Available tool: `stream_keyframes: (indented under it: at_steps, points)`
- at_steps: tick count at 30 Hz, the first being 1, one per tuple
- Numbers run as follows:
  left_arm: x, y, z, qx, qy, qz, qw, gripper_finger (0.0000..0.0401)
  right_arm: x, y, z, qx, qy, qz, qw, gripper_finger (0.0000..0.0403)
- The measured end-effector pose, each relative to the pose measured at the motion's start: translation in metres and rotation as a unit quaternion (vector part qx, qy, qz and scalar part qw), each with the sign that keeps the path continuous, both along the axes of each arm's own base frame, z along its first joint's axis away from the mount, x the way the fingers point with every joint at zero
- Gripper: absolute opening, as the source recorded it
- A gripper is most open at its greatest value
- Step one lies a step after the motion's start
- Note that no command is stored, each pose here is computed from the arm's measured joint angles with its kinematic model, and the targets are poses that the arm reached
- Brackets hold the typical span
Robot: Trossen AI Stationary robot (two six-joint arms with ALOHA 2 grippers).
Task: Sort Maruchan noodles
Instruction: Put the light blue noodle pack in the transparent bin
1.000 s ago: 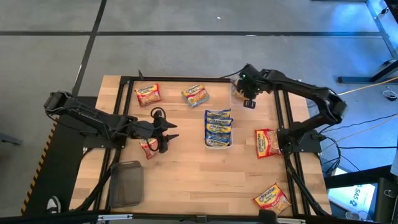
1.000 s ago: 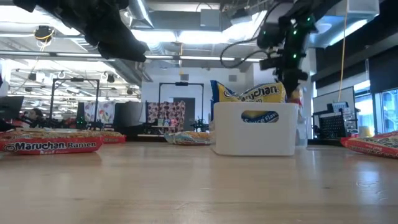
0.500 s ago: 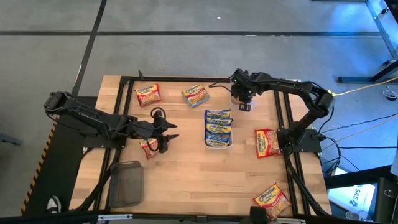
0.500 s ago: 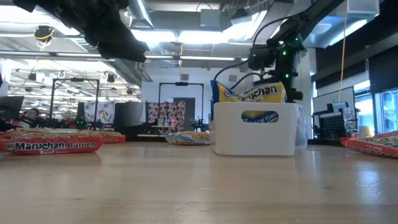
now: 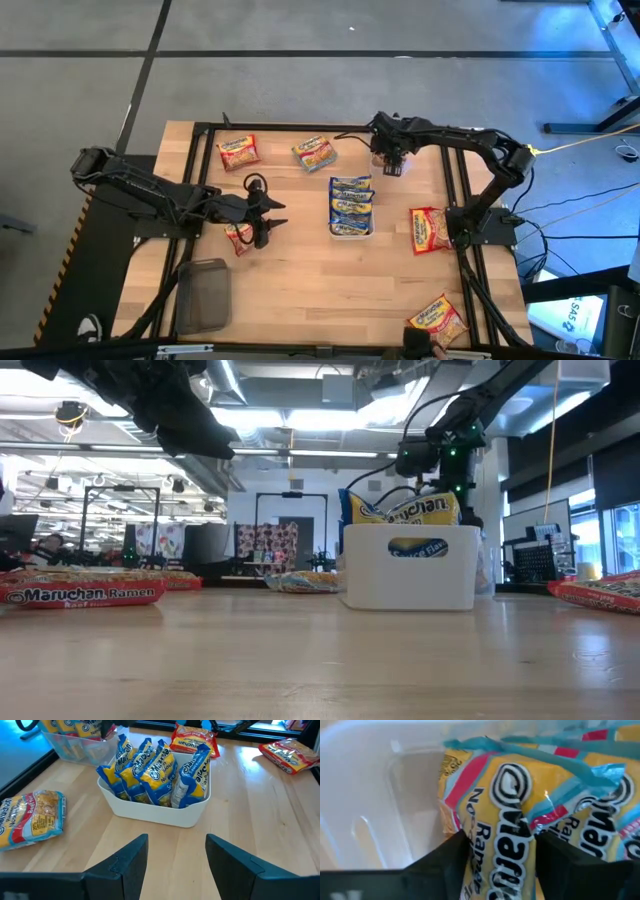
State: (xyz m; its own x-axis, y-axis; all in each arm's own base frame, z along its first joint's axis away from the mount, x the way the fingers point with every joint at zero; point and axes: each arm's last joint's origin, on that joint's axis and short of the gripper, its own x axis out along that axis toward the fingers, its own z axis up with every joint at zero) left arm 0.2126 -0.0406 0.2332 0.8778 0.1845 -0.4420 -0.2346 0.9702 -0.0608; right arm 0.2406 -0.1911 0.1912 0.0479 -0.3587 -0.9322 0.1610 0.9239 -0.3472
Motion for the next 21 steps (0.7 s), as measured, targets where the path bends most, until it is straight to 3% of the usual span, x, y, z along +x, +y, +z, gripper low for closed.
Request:
stream_keyframes:
  at_steps: [5, 11, 16, 21]
  points:
    - [0.000, 0.000, 0.000, 0.000, 0.000, 0.000, 1.000, 0.0194, 0.002, 0.002, 0.014, 0.011, 0.023, 0.002, 1.000, 0.0214]
    - [0.000, 0.000, 0.001, 0.001, -0.003, 0.002, 1.000, 0.0194, 0.011, 0.012, 0.050, 0.024, 0.026, -0.018, 0.999, 0.0218]
    - [0.004, 0.000, 0.008, 0.012, -0.041, 0.002, 0.999, 0.0194, 0.019, 0.034, 0.075, 0.084, -0.029, -0.075, 0.993, 0.0218]
    - [0.016, 0.018, 0.005, 0.019, -0.061, 0.072, 0.995, 0.0194, 0.021, 0.079, 0.076, 0.089, -0.094, -0.053, 0.990, 0.0218]
